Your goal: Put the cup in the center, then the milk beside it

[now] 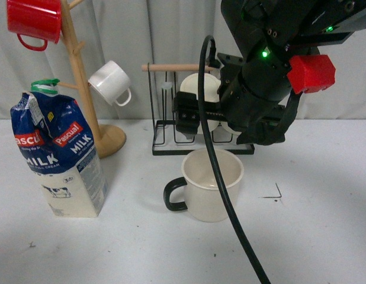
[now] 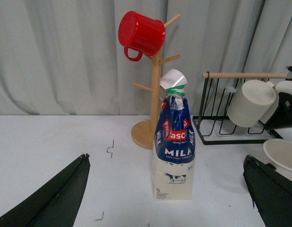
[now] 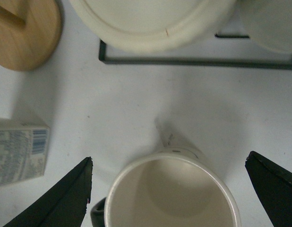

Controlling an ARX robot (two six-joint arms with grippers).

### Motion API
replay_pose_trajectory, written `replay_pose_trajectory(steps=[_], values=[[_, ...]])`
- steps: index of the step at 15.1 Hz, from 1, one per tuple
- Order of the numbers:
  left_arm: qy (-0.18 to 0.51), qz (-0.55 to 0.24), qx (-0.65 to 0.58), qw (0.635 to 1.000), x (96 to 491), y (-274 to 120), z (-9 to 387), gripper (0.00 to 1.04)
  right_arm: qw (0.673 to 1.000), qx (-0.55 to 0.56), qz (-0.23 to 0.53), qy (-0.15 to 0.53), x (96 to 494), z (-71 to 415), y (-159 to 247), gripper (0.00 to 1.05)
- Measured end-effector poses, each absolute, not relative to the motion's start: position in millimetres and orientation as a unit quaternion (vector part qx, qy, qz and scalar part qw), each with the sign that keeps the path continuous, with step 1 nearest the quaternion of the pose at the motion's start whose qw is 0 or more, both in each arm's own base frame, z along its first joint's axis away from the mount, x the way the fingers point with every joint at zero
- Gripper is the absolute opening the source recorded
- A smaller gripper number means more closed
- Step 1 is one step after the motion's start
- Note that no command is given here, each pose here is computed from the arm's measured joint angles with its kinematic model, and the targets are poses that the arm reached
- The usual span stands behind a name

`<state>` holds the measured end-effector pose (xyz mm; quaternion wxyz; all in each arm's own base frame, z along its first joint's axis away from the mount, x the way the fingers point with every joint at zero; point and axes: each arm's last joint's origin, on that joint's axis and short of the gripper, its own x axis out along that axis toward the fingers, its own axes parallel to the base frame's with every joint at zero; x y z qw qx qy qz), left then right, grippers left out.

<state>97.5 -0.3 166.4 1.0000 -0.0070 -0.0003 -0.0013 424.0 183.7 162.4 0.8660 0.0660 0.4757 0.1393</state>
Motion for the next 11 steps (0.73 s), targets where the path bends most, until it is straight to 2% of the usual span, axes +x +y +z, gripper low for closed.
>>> replay_pose_trajectory(steps=[2,4,5,6,7,9,10,11], values=[[0.000,-0.001,-0.007,1.000,97.5,-0.3,166.4,0.98,0.879,0.087,0.169,0.438,414.7,179.5,178.4,0.98],[0.000,-0.001,-0.007,1.000,97.5,-0.3,166.4,0.98,0.905,0.109,0.200,0.360,392.0,208.6,165.2,0.98],[0.000,-0.001,-0.007,1.000,97.5,-0.3,166.4,0.98,0.939,0.111,0.200,0.257,371.8,228.9,156.0,0.95],[0.000,-0.001,-0.007,1.000,97.5,-0.3,166.4,0.98,0.984,0.071,0.122,0.112,342.5,247.4,137.4,0.82],[0.000,-0.001,-0.007,1.000,97.5,-0.3,166.5,0.98,0.999,0.040,0.010,-0.027,287.1,254.3,88.0,0.58],[0.000,-0.002,-0.007,1.000,97.5,-0.3,166.4,0.98,1.000,0.017,-0.013,-0.013,258.2,223.1,60.0,0.36],[0.000,-0.001,-0.007,1.000,97.5,-0.3,166.4,0.98,1.000,0.004,-0.003,0.018,242.1,201.4,51.9,0.22],[0.000,-0.001,-0.007,1.000,97.5,-0.3,166.4,0.98,1.000,0.001,0.005,0.012,228.9,198.6,45.1,0.07]])
